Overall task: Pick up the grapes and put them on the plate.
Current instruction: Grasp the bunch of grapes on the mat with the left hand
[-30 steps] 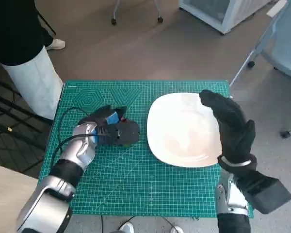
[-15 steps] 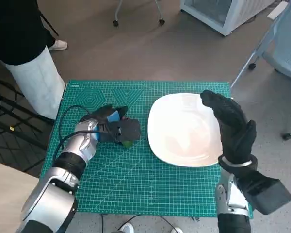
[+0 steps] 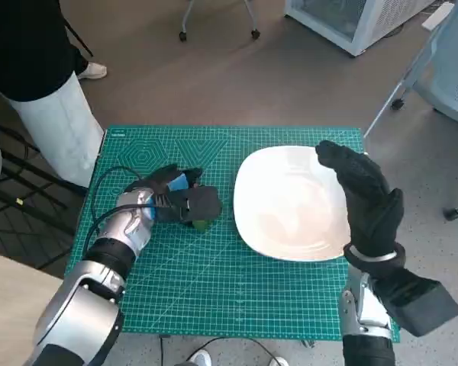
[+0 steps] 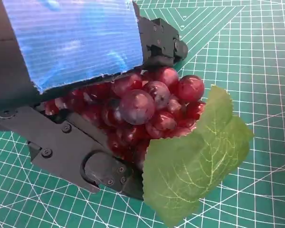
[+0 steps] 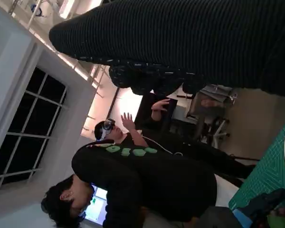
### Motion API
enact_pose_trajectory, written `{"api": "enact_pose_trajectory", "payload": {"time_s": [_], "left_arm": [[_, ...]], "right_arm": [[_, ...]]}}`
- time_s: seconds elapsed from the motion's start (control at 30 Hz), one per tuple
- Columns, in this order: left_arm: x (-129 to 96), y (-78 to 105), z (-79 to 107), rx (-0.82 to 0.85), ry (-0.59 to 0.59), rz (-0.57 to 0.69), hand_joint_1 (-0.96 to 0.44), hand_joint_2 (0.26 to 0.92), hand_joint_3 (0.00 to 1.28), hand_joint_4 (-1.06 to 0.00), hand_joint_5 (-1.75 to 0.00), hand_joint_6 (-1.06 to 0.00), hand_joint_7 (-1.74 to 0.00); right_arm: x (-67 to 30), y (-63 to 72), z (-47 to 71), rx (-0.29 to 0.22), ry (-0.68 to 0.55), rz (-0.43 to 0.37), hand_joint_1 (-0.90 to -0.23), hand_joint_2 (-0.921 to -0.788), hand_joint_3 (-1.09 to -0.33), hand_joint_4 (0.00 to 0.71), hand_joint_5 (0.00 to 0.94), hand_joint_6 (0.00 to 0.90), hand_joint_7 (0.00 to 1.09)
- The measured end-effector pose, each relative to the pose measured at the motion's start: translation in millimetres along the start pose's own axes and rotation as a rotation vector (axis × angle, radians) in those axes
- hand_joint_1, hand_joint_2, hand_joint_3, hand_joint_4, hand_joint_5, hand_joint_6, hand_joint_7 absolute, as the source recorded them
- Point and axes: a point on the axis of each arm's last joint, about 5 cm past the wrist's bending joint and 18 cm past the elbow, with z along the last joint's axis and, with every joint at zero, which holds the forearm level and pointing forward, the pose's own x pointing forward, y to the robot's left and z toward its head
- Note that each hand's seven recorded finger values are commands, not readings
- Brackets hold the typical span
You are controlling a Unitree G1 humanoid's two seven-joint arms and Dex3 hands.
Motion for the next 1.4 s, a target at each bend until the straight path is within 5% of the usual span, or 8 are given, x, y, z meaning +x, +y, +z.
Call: {"api": "enact_pose_trajectory", "payload": {"time_s": [0.1,0.23,0.37,0.43,0.57,0.67,1.4], "left_arm": [[0,0.6,0.9,-0.006,-0.005,0.011,-0.06,0.705,0.04,-0.13,-1.54,-0.44,-0.02],[0,3.0,1.9,-0.006,-0.009,0.041,-0.02,0.731,0.05,-0.27,-1.69,-0.50,-0.04],[0,3.9,3.6,0.013,-0.016,0.062,0.25,0.850,0.07,-0.58,-1.36,-0.71,-0.12],[0,3.5,4.9,0.035,-0.020,0.073,0.28,0.884,0.07,-0.63,-1.31,-0.76,-0.23],[0,2.3,8.1,0.094,-0.026,0.098,0.09,0.913,0.12,-0.59,-1.40,-0.66,-0.79],[0,2.1,10.4,0.123,-0.029,0.111,0.03,0.918,0.15,-0.53,-1.49,-0.64,-0.93],[-2,1.5,10.0,0.129,-0.035,0.120,0.01,0.921,0.21,-0.44,-1.59,-0.59,-1.03]], "right_arm": [[0.0,0.1,0.0,0.000,0.000,0.001,-0.704,-0.921,-0.690,0.352,0.004,0.033,0.51],[0.0,0.0,0.0,0.000,0.000,0.001,-0.702,-0.921,-0.690,0.352,0.004,0.033,0.51],[0.0,-0.2,-0.1,0.001,0.002,0.000,-0.701,-0.921,-0.691,0.352,0.004,0.033,0.51],[0.0,-0.3,-0.1,0.001,0.005,0.001,-0.701,-0.921,-0.692,0.352,0.004,0.033,0.51],[0.2,-0.7,-0.1,0.002,0.007,0.001,-0.701,-0.921,-0.692,0.352,0.004,0.032,0.51],[0.5,-0.9,-0.1,0.003,0.008,0.000,-0.702,-0.921,-0.692,0.352,0.003,0.032,0.51],[4.3,-1.4,0.2,0.011,0.005,0.004,-0.712,-0.921,-0.692,0.352,0.003,0.027,0.52]]}}
